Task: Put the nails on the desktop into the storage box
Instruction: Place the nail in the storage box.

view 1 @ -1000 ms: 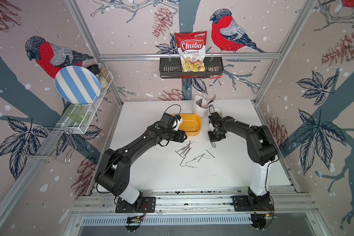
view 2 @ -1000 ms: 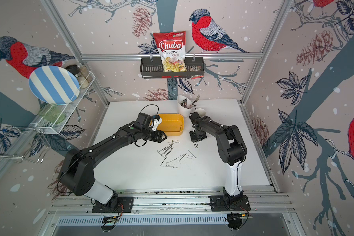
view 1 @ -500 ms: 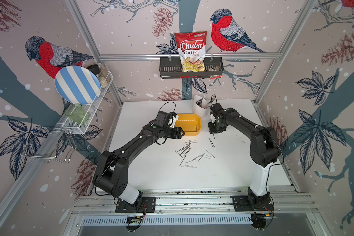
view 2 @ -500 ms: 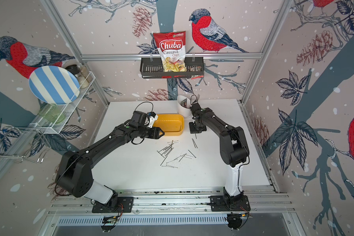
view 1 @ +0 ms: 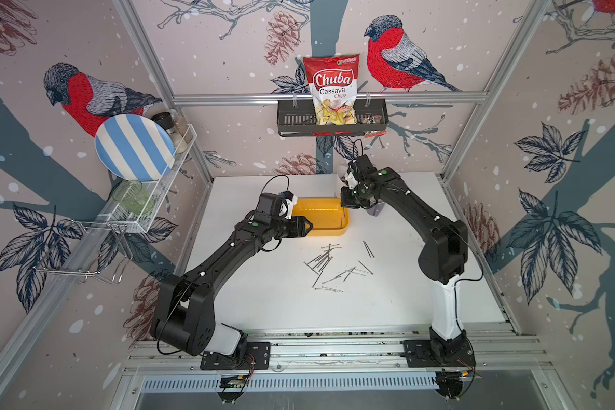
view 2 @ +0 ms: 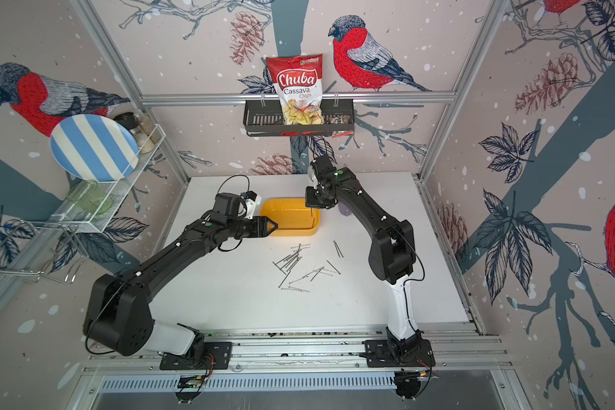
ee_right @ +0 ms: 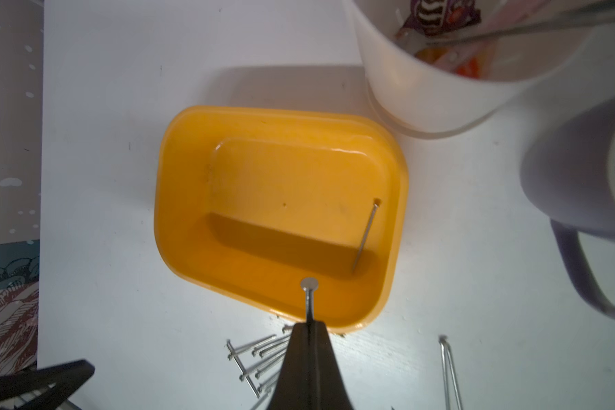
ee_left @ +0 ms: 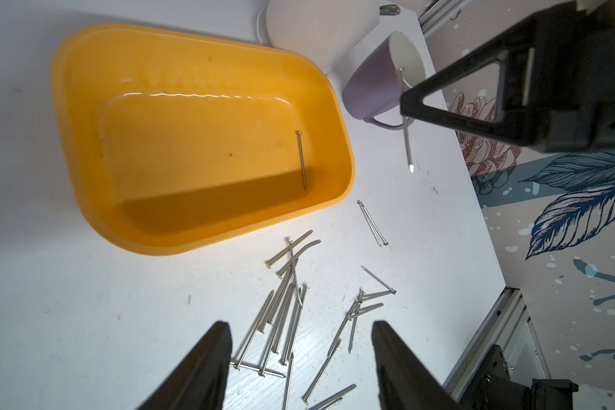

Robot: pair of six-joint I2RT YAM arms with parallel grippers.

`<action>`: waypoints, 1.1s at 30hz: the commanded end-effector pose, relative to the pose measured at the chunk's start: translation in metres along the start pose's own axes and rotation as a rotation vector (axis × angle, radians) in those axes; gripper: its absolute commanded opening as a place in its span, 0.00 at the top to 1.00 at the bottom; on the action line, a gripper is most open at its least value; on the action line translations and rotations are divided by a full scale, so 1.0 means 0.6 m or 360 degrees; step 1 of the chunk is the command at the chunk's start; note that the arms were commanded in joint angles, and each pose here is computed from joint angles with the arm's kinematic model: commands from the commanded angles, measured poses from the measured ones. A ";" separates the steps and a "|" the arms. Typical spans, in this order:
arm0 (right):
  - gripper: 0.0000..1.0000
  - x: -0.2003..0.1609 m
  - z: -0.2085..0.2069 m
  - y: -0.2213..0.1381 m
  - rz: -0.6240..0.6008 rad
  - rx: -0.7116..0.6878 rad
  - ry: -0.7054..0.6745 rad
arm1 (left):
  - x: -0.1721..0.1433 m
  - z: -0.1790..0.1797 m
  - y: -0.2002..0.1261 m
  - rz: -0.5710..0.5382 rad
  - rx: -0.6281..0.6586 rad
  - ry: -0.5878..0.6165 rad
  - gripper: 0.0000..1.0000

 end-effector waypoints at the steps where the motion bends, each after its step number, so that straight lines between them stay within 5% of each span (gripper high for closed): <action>1: 1.00 0.001 0.010 0.034 0.0060 0.0001 0.0063 | 0.004 0.003 -0.014 -0.0043 0.0011 0.0004 0.34; 10: 1.00 -0.014 -0.008 0.141 0.0136 -0.0016 0.0126 | -0.011 0.014 -0.043 -0.0063 0.0070 0.0001 0.34; 24: 1.00 -0.049 -0.054 0.225 0.0228 -0.0151 0.0107 | -0.027 0.027 -0.038 -0.0004 0.0094 -0.0014 0.34; 29: 0.80 -0.051 -0.056 0.221 0.0239 -0.0164 0.0093 | -0.027 0.029 -0.031 0.0016 0.0087 -0.0021 0.33; 33: 0.76 -0.036 -0.041 0.193 0.0189 -0.0168 0.0052 | -0.026 0.031 -0.023 0.0034 0.0081 -0.0026 0.33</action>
Point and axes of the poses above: each gripper's point midway between its finger pads, its own y axis out along the fingers, its own z axis along the line the jaws close on, x = y × z, the point moved 3 cm from there along -y, back along the fingers, and after that the axes turned 3 degrees about -y, right-handed, at the moved point
